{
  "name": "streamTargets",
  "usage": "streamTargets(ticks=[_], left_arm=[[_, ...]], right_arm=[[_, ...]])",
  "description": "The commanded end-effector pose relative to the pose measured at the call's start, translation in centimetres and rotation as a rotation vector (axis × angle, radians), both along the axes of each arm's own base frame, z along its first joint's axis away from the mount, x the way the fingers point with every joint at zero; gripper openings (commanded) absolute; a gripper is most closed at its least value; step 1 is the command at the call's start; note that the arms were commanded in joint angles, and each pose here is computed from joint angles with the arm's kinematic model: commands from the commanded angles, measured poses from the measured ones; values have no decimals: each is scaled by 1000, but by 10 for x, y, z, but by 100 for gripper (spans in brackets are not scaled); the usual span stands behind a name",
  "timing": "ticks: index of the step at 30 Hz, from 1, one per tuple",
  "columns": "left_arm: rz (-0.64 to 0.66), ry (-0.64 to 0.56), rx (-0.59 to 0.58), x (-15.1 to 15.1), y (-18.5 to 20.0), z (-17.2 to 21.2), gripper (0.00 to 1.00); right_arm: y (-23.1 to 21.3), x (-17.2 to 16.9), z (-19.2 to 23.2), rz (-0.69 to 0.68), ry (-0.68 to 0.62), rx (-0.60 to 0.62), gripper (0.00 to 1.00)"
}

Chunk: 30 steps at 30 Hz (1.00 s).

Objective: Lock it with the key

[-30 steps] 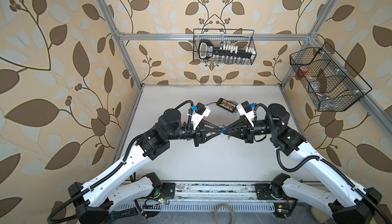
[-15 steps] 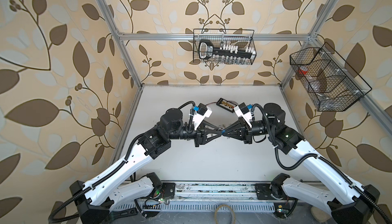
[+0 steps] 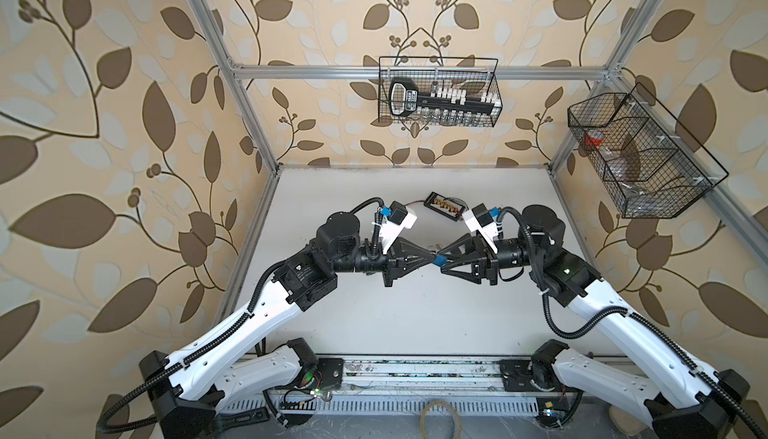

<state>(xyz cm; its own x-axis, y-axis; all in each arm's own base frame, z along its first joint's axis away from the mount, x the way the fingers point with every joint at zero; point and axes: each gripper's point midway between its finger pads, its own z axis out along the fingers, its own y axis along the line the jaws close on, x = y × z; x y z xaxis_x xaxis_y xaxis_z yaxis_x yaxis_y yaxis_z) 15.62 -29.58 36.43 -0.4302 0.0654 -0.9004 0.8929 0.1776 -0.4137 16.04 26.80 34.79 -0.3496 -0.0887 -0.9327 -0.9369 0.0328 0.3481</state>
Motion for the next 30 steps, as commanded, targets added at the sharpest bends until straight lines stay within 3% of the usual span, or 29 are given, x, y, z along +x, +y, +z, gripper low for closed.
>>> streamTargets(ticks=[1, 12, 27, 30], left_arm=[[19, -68, -74, -4, 5, 25, 0], [6, -59, -79, -6, 4, 23, 0], [59, -69, -71, -1, 10, 23, 0], [88, -83, -71, 0, 15, 26, 0]], right_arm=[[-6, 3, -6, -65, -28, 7, 49], [-8, 4, -5, -97, -12, 32, 36], [-12, 5, -21, -134, 17, 10, 0], [-17, 8, -33, -179, 28, -11, 0]])
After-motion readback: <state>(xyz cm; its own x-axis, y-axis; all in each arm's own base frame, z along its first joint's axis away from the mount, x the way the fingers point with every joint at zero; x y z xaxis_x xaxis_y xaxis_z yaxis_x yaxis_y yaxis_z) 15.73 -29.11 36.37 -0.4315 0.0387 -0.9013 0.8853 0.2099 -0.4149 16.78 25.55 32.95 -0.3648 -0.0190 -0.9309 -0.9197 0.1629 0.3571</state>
